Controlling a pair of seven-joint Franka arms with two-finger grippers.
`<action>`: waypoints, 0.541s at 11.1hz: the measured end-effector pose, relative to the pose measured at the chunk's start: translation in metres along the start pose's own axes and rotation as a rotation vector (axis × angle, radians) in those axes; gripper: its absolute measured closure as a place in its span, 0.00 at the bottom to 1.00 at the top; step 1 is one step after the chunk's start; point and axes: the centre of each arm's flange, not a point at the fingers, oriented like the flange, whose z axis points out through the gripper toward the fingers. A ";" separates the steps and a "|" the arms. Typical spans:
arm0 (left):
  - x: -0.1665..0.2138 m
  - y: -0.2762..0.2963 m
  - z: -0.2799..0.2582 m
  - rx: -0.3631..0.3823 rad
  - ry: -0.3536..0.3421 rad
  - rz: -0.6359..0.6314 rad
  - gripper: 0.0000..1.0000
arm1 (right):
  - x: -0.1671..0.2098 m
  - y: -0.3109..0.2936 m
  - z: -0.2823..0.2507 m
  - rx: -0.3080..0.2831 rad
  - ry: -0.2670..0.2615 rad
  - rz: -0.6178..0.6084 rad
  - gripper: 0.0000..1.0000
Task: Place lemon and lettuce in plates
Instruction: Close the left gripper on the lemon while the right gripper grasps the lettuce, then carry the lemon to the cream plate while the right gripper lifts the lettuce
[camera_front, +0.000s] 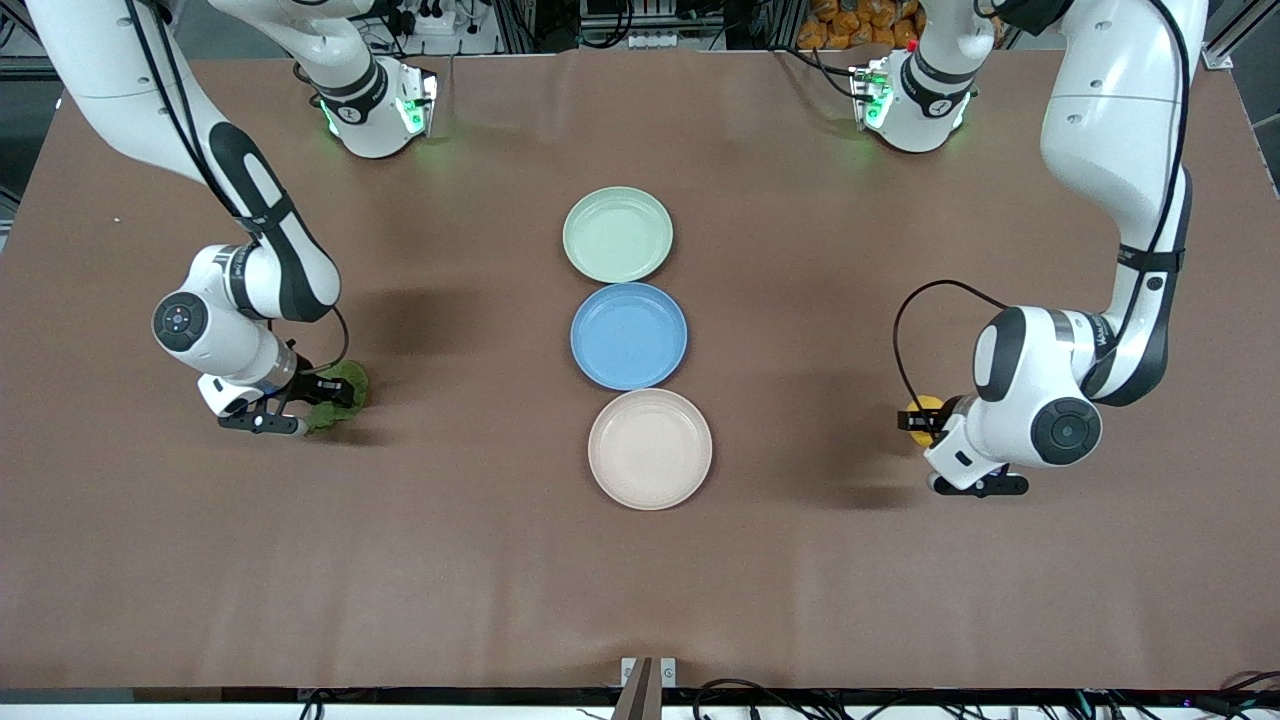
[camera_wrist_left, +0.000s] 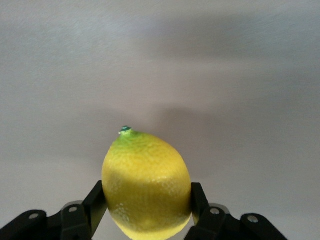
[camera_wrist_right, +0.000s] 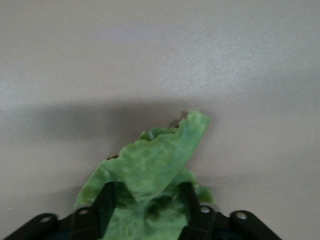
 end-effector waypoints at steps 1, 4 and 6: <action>-0.004 0.014 -0.010 -0.019 0.012 -0.016 0.28 | 0.001 0.005 -0.002 -0.003 0.003 0.008 0.50; -0.015 0.068 -0.022 -0.056 0.019 -0.086 0.28 | 0.002 -0.003 -0.005 0.002 0.003 0.034 0.92; -0.019 0.099 -0.032 -0.067 0.044 -0.111 0.28 | 0.003 -0.029 -0.020 0.015 -0.038 0.047 0.98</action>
